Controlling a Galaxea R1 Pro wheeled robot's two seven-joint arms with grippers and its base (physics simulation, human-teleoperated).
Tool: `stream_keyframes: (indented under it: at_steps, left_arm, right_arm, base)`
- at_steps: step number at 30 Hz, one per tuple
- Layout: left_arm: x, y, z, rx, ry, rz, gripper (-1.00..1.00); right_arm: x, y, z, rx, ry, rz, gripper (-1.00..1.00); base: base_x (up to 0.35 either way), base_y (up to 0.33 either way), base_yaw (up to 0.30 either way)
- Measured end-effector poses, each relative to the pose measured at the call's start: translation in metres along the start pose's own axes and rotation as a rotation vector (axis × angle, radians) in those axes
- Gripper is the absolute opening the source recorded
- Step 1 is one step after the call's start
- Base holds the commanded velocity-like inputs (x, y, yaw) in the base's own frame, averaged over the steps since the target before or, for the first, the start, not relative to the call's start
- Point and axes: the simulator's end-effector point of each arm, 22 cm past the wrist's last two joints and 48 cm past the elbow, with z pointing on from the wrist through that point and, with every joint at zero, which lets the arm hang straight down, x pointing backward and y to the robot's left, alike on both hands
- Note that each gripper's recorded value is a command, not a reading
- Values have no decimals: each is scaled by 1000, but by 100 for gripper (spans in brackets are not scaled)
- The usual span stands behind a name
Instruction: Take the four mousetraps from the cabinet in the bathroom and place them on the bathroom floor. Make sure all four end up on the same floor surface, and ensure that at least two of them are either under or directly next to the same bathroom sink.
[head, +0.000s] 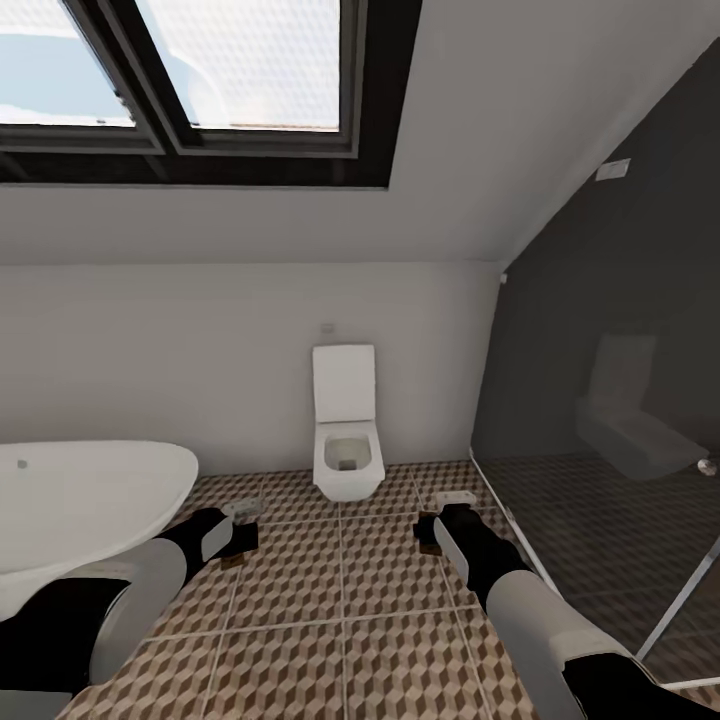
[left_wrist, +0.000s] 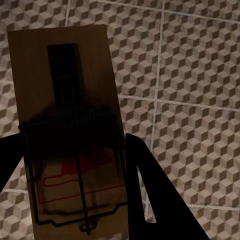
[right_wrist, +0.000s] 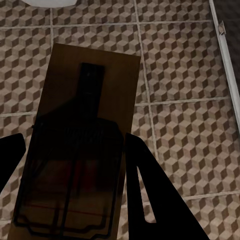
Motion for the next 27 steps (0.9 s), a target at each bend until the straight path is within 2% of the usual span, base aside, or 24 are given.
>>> stream_keyframes:
  at_steps: [20, 27]
  left_arm:
    - [-2, -1, -1, 1, -6, 0, -100]
    - [-3, 3, 0, -5, -6, -1, -100]
  right_arm:
    - [1, -2, 0, 3, 2, 2, -100]
    - [1, -2, 1, 3, 3, 1, -100]
  base:
    - [283, 0, 1]
    - [74, 0, 0]
